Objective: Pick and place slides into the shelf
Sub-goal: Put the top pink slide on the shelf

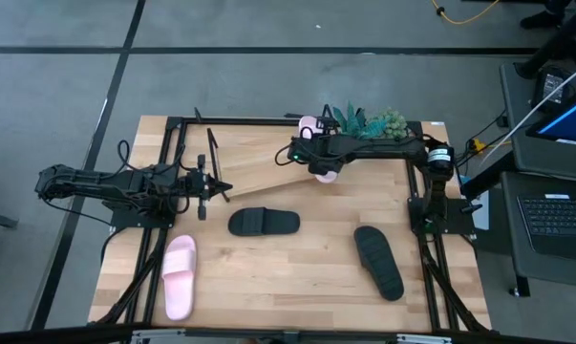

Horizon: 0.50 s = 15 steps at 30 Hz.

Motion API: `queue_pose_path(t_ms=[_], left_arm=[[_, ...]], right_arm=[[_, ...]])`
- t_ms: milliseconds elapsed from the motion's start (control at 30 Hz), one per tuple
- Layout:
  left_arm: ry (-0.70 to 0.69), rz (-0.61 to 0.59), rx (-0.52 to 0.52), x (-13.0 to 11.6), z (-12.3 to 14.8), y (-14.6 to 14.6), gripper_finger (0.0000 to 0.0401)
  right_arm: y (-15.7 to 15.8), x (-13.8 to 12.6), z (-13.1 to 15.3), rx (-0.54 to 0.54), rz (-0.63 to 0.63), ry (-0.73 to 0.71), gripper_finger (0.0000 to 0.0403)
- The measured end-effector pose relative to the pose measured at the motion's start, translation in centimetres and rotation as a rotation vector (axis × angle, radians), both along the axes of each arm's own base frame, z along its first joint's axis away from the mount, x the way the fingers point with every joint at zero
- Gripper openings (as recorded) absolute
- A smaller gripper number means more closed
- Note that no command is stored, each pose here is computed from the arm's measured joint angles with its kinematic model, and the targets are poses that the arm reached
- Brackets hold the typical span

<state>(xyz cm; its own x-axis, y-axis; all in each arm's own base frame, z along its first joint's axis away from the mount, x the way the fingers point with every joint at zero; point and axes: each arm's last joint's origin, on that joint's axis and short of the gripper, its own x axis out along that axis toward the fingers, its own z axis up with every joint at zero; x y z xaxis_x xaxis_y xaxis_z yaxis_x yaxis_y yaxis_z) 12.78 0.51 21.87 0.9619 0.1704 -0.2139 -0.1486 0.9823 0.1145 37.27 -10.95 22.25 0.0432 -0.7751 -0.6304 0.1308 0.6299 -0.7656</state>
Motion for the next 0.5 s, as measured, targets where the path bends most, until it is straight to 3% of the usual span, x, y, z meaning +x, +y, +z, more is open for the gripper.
queue_pose_path(t_ms=[500], left_arm=[[0.007, 0.000, 0.000, -0.01, -0.07, 0.00, 0.0000]], right_arm=[[-0.87, -0.10, -0.63, -0.015, -0.026, 0.030, 0.0006]])
